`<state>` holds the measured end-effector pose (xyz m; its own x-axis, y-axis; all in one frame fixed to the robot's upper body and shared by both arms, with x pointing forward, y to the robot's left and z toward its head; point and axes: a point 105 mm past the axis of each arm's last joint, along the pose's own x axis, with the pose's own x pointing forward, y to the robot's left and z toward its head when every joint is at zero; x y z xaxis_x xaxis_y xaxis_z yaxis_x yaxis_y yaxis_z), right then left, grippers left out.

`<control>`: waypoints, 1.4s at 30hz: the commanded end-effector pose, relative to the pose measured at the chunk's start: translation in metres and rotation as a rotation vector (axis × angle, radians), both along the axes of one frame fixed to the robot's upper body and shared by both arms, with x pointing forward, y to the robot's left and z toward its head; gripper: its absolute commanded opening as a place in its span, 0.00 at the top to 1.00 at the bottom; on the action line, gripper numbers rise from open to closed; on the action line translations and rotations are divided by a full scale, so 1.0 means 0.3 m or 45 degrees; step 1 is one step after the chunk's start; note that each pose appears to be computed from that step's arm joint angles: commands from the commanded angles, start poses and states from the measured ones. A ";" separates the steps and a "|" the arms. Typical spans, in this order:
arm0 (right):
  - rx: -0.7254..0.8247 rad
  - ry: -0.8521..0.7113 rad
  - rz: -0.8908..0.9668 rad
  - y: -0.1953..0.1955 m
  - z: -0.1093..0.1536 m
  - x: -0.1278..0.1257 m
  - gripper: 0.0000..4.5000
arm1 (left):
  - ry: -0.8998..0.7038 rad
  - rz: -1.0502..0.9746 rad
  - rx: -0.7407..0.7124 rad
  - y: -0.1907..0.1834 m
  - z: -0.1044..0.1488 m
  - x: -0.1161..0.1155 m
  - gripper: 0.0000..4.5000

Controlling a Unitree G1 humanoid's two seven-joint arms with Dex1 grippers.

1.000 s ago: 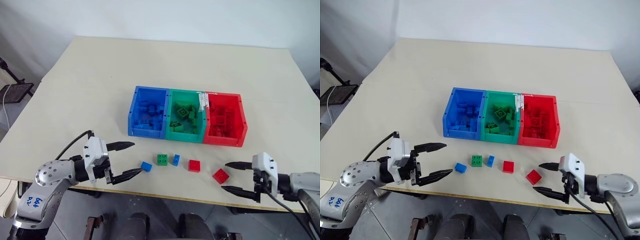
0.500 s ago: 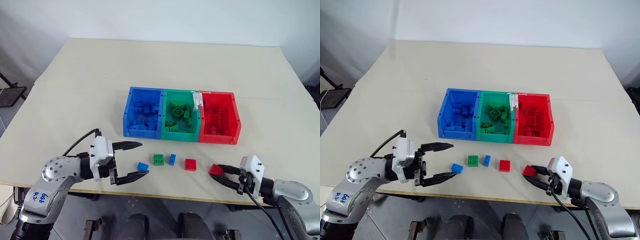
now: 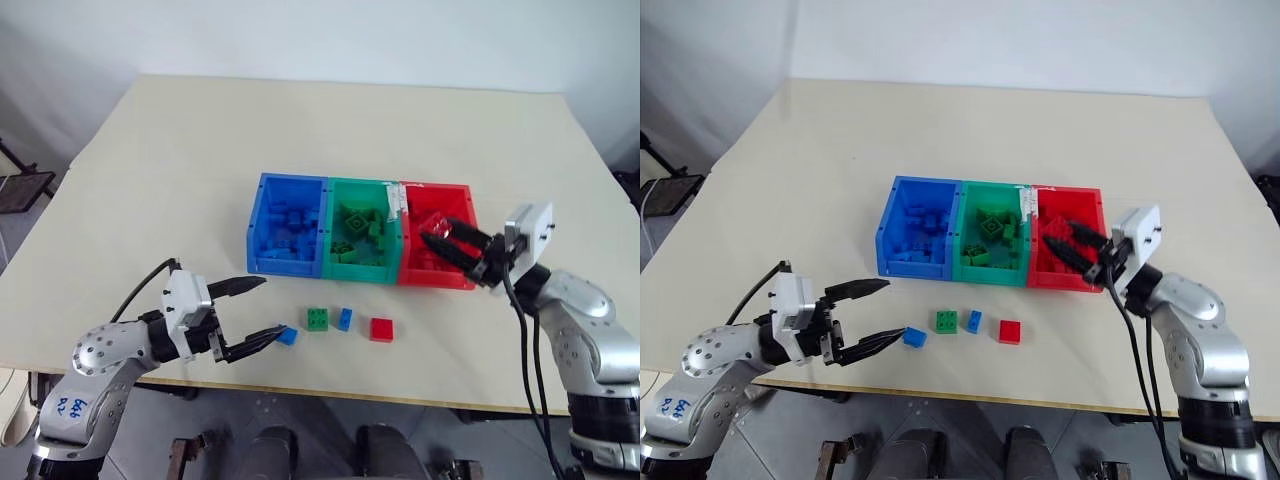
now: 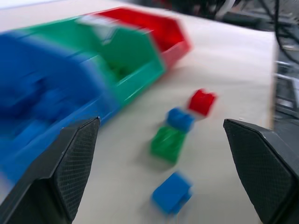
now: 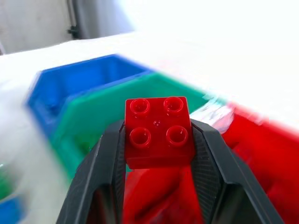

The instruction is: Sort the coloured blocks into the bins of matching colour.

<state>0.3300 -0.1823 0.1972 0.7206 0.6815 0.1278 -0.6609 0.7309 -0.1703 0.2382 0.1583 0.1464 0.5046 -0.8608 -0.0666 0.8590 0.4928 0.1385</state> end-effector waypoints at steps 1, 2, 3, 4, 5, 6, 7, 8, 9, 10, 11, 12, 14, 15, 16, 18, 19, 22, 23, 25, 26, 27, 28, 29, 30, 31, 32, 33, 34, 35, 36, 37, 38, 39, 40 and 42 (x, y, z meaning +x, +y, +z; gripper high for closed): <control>-0.069 0.006 -0.084 -0.022 -0.031 0.056 0.59 | -0.033 0.067 0.011 0.038 0.017 -0.004 0.00; -0.085 0.002 -0.106 -0.028 -0.035 0.074 0.50 | -0.032 0.088 0.020 0.048 0.017 -0.003 0.00; -0.108 0.002 -0.129 -0.035 -0.041 0.091 0.44 | -0.037 0.108 0.018 0.057 0.022 0.000 0.00; -0.125 -0.008 -0.132 -0.037 -0.041 0.099 0.36 | -0.038 0.120 0.014 0.062 0.026 0.002 0.00; -0.133 -0.017 -0.131 -0.040 -0.039 0.102 0.29 | -0.039 0.123 0.014 0.063 0.029 0.003 0.00; -0.137 -0.023 -0.131 -0.045 -0.036 0.103 0.21 | -0.040 0.129 0.014 0.065 0.032 0.005 0.00; -0.140 -0.041 -0.124 -0.049 -0.030 0.099 0.14 | -0.038 0.128 0.009 0.066 0.034 0.007 0.00; -0.145 -0.066 -0.113 -0.054 -0.021 0.091 0.06 | -0.035 0.127 0.008 0.065 0.034 0.008 0.00; -0.150 -0.091 -0.100 -0.067 -0.012 0.075 0.01 | -0.040 0.114 0.009 0.060 0.036 0.011 0.00; -0.154 -0.109 -0.090 -0.076 -0.005 0.063 0.01 | -0.043 0.105 0.010 0.056 0.037 0.012 0.00; -0.147 -0.136 -0.052 -0.086 0.005 0.036 0.01 | -0.045 0.090 0.017 0.049 0.037 0.017 0.00; -0.146 -0.147 -0.030 -0.103 0.009 0.011 0.01 | -0.054 0.069 0.020 0.040 0.039 0.019 0.00; -0.192 -0.152 0.013 -0.145 0.005 -0.042 0.01 | -0.056 0.023 0.035 0.023 0.039 0.027 0.00; -0.226 -0.148 0.026 -0.174 0.000 -0.072 0.01 | -0.072 -0.017 0.035 0.011 0.043 0.029 0.00; -0.249 -0.146 0.037 -0.191 -0.002 -0.092 0.01 | -0.083 -0.044 0.035 0.004 0.046 0.031 0.00; -0.337 -0.085 0.057 -0.244 -0.025 -0.139 0.01 | -0.097 -0.077 0.057 -0.011 0.043 0.050 0.00; -0.397 -0.049 0.064 -0.276 -0.041 -0.161 0.01 | -0.090 -0.088 0.060 -0.021 0.042 0.063 0.00; -0.491 0.076 0.073 -0.353 -0.083 -0.208 0.01 | -0.097 -0.145 0.066 -0.057 0.042 0.085 0.00; -0.500 0.089 0.072 -0.364 -0.088 -0.213 0.01 | -0.098 -0.160 0.068 -0.064 0.042 0.088 0.00; -0.513 0.119 0.085 -0.372 -0.102 -0.216 0.01 | -0.104 -0.187 0.055 -0.079 0.048 0.093 0.00; -0.513 0.145 0.108 -0.366 -0.112 -0.217 0.01 | -0.107 -0.196 0.049 -0.082 0.051 0.094 0.00; -0.514 0.142 0.139 -0.349 -0.118 -0.217 0.01 | -0.108 -0.197 0.048 -0.081 0.051 0.094 0.00; -0.492 0.146 0.185 -0.317 -0.124 -0.215 0.01 | -0.104 -0.195 0.047 -0.076 0.050 0.091 0.00; -0.479 0.143 0.239 -0.281 -0.129 -0.215 0.01 | -0.104 -0.189 0.050 -0.069 0.048 0.089 0.00; -0.469 0.145 0.296 -0.242 -0.133 -0.218 0.01 | -0.109 -0.173 0.052 -0.060 0.047 0.089 0.00; -0.450 0.167 0.361 -0.201 -0.140 -0.224 0.01 | -0.110 -0.153 0.049 -0.048 0.046 0.087 0.00; -0.439 0.185 0.412 -0.169 -0.145 -0.231 0.01 | -0.112 -0.138 0.048 -0.038 0.045 0.085 0.00; -0.433 0.200 0.461 -0.137 -0.149 -0.237 0.01 | -0.118 -0.124 0.050 -0.028 0.045 0.083 0.00; -0.422 0.227 0.527 -0.092 -0.158 -0.244 0.01 | -0.115 -0.098 0.048 -0.010 0.042 0.079 0.00; -0.431 0.246 0.566 -0.052 -0.168 -0.246 0.01 | -0.111 -0.074 0.050 0.007 0.037 0.074 0.00; -0.451 0.272 0.595 -0.018 -0.181 -0.244 0.01 | -0.100 -0.057 0.055 0.023 0.029 0.067 0.00; -0.443 0.292 0.637 0.032 -0.194 -0.239 0.01 | -0.078 -0.035 0.056 0.045 0.018 0.054 0.00; -0.440 0.322 0.672 0.069 -0.207 -0.237 0.01 | -0.066 -0.016 0.063 0.062 0.010 0.043 0.00; -0.436 0.344 0.694 0.091 -0.214 -0.237 0.01 | -0.059 -0.004 0.068 0.071 0.005 0.036 0.00; -0.441 0.355 0.723 0.110 -0.221 -0.240 0.01 | -0.053 0.003 0.075 0.078 0.001 0.029 0.00; -0.475 0.356 0.741 0.127 -0.239 -0.240 0.01 | -0.049 0.003 0.085 0.083 -0.003 0.018 0.00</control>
